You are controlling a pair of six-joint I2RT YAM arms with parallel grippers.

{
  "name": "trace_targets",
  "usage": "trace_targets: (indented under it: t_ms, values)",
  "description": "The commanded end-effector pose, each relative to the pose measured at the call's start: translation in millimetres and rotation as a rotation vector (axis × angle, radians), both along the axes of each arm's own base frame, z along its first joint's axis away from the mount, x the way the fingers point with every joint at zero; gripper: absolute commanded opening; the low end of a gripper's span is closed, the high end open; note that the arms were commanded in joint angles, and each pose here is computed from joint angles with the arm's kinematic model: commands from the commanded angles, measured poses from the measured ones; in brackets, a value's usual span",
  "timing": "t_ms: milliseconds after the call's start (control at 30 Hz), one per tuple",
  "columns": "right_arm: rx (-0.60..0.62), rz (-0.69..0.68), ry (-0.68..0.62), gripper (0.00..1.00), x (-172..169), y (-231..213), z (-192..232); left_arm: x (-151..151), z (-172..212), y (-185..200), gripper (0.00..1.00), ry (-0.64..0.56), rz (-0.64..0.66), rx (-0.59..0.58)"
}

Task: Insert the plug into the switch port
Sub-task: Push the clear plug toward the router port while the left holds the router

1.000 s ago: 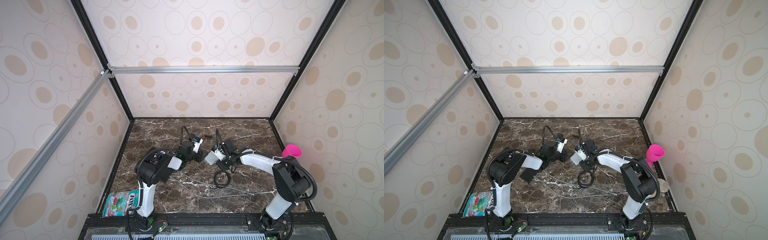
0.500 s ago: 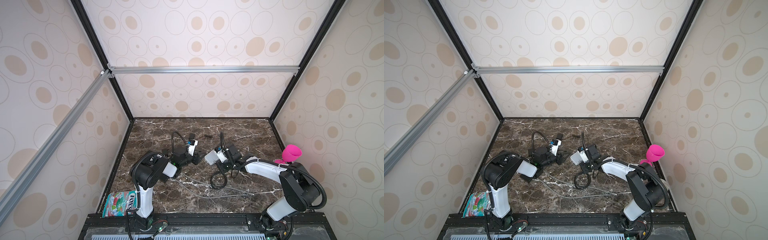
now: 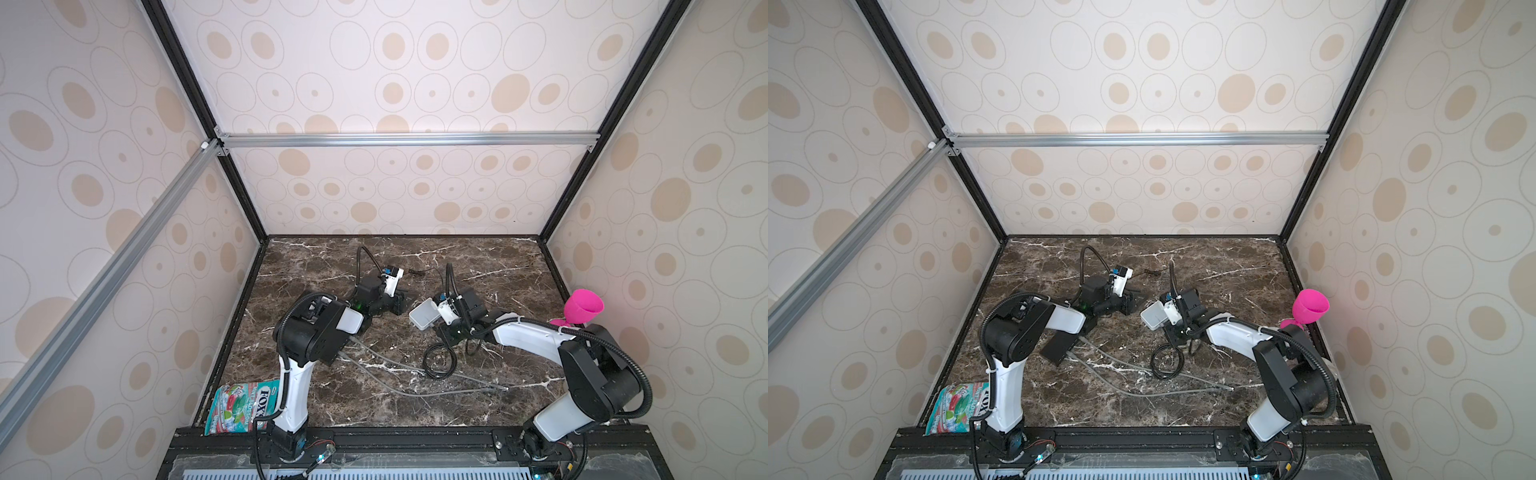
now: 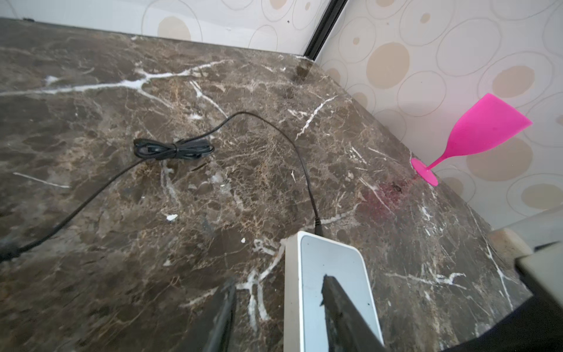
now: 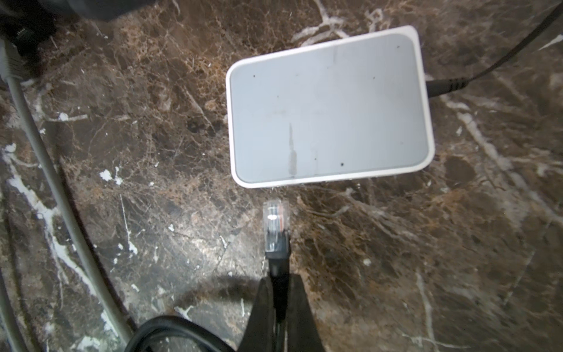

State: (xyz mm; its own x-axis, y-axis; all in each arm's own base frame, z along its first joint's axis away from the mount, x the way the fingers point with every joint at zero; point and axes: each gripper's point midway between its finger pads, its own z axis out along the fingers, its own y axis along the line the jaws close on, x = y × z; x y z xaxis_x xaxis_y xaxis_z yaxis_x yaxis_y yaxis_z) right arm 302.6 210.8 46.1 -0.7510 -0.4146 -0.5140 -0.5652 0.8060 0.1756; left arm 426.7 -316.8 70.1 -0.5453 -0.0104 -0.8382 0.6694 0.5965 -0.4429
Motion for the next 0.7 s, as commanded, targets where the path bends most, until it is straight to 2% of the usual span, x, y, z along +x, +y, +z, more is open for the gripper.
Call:
trace_targets:
  t_ms: [0,200,467,667]
  values:
    - [0.033,0.046,0.048,0.0,2.2,9.2,-2.0,-1.8,-13.6,-3.4,0.46,0.037,-0.033,0.043]
    - [0.009,0.016,0.06,0.0,9.8,7.0,-13.7,-4.8,-16.5,-6.7,0.46,0.054,-0.051,0.03]
    - [0.006,-0.082,0.02,0.0,-1.4,-12.3,-9.7,-3.1,-19.9,-19.7,0.47,0.066,-0.096,0.018]
    - [-0.017,-0.087,0.047,0.0,-4.3,-16.7,-18.7,2.8,-36.6,-36.4,0.47,0.073,-0.131,0.127]
